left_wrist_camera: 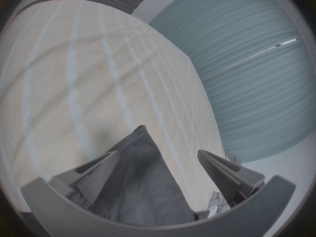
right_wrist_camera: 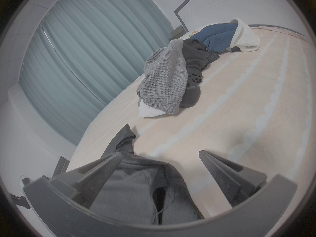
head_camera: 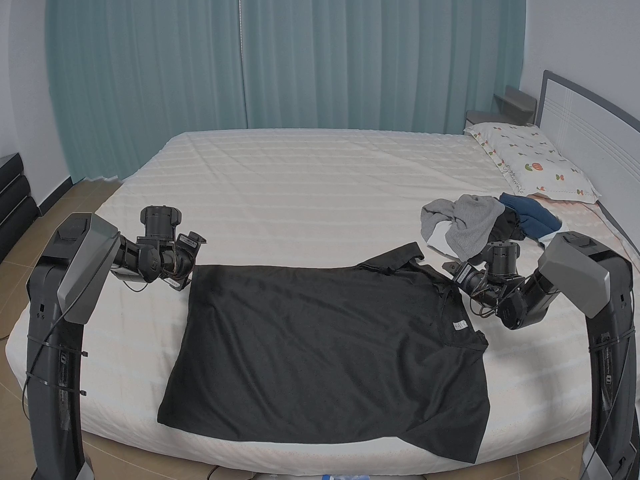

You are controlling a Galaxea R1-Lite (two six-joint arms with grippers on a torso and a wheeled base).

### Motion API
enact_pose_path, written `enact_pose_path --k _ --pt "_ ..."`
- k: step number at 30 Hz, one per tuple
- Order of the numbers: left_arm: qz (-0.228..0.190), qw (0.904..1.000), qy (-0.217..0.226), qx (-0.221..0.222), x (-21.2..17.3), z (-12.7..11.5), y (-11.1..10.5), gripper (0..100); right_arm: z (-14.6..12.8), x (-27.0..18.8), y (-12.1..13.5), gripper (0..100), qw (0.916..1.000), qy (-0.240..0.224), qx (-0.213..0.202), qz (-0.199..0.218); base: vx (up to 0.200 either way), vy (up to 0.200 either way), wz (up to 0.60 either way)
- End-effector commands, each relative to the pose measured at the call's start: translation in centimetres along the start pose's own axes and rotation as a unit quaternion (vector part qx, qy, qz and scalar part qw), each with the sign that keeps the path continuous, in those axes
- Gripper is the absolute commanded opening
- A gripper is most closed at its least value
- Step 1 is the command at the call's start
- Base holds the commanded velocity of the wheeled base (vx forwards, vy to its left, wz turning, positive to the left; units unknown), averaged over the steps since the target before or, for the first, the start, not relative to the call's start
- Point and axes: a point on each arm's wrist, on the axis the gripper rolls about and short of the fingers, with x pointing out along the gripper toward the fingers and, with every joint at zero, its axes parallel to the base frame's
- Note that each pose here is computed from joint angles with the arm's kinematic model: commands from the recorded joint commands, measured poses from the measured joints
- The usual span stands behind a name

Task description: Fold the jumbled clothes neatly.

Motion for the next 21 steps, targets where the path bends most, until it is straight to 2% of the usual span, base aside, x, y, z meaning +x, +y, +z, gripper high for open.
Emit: enact_pose_path --k 1,5,9,12,19,21 --pt "0.002 0.9999 0.004 0.014 -0.3 -0.3 -0.1 100 2.5 -2.9 -0.7 100 0.9998 -0.005 0.010 0.019 0.000 0.000 0.00" --pt "0.006 0.9996 0.006 0.028 -1.3 -0.6 -0.3 100 2.9 -5.8 -1.7 100 0.9989 0.018 0.014 0.041 0.000 0.000 0.00" --pt "0.006 0.9996 0.009 0.024 -3.0 -0.5 -0.8 100 1.9 -9.8 -3.1 100 0.9944 0.076 0.019 0.071 0.000 0.000 0.00" --pt "0.007 0.9993 0.021 0.031 -4.0 -1.8 -1.2 100 0.8 -12.9 -4.5 100 0.9897 0.116 0.005 0.085 0.000 0.000 0.00" --pt "0.012 0.9986 0.036 0.038 -5.5 -3.0 -1.4 100 -1.5 -16.7 -6.6 100 0.9802 0.169 -0.011 0.103 -0.200 0.000 0.00" --pt "0.037 0.9972 0.049 0.044 -6.8 -3.6 0.0 100 -2.5 -18.1 -7.2 100 0.9760 0.187 -0.027 0.108 -0.200 0.000 0.00"
